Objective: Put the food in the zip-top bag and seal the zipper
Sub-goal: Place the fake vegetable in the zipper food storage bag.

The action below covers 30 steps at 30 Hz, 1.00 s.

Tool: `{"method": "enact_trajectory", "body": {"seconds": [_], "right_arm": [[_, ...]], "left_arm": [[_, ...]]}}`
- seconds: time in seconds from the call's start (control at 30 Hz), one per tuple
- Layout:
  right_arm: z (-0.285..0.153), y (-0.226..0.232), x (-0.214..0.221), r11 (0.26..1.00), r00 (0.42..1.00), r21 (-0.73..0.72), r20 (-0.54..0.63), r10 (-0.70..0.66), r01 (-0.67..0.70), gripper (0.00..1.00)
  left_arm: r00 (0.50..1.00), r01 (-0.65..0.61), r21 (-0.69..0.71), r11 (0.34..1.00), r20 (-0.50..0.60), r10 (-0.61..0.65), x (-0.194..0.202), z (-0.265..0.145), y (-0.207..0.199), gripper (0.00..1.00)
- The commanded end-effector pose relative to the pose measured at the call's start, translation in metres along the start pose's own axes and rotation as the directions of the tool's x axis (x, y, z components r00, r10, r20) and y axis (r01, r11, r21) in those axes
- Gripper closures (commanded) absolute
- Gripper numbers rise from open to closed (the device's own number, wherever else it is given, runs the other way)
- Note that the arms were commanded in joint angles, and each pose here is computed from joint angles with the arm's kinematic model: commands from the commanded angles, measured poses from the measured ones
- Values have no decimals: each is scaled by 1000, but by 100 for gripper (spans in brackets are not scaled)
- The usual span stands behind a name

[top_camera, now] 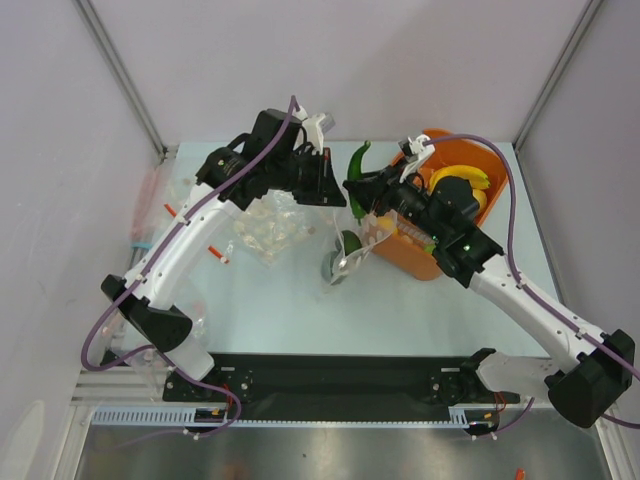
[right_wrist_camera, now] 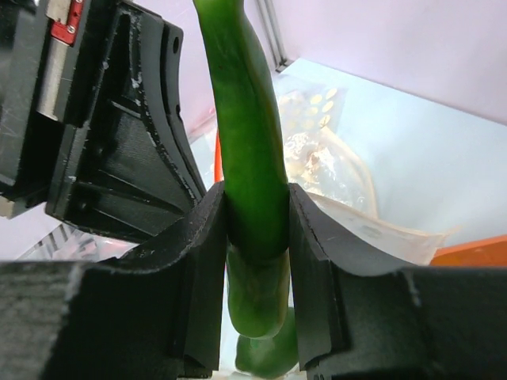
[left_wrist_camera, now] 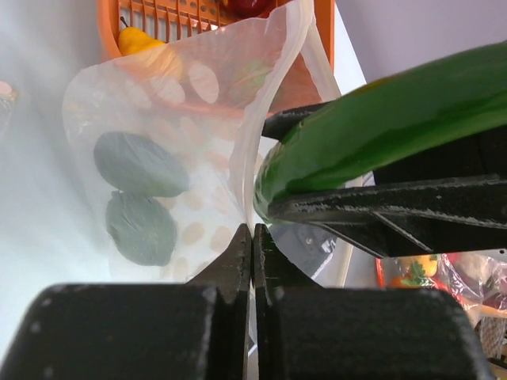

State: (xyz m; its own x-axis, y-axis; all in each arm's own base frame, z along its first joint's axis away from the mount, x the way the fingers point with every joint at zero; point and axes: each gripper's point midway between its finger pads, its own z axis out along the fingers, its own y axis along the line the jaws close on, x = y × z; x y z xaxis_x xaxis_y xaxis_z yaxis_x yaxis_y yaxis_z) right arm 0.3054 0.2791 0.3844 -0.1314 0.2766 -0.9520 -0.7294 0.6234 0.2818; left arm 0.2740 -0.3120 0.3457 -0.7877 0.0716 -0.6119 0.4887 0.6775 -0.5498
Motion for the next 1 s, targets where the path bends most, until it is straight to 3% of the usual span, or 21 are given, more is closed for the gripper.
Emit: {"method": "enact_trajectory", "body": {"seconds": [0.0,0.03,0.1,0.37,0.57,0.73,0.8,0.97], "right_arm": [[-6,7,-27,999,993,-11,107,-50,51,64],[-7,6,-26,999,993,-9,109,-47,48,44],[-10,6,-28,999,992,-1,119,-43,44,27],[-19,0,-42,997,991,67,127,-37,29,24],[-28,-43,-56,946,998,324,65,-3,-18,33],[-47,-98,-37,828,992,558,-59,114,-62,32],[-61,-121,-41,747,986,656,-26,164,-107,29],[-98,-164,-10,546,960,834,-84,267,-79,24]], "left_arm": [[998,-9,63,998,65,5,-19,-16,-19,100],[998,-9,62,998,69,5,-20,-18,-19,100],[997,-10,56,998,75,6,-21,-20,-17,100],[997,-11,32,999,78,8,-22,-19,-8,100],[995,-25,-12,1000,92,26,-27,-20,6,100],[995,-35,-36,999,94,39,-27,-22,12,100],[995,-35,-40,999,94,38,-26,-21,13,100],[995,-31,-42,999,99,35,-26,-21,14,100]]}}
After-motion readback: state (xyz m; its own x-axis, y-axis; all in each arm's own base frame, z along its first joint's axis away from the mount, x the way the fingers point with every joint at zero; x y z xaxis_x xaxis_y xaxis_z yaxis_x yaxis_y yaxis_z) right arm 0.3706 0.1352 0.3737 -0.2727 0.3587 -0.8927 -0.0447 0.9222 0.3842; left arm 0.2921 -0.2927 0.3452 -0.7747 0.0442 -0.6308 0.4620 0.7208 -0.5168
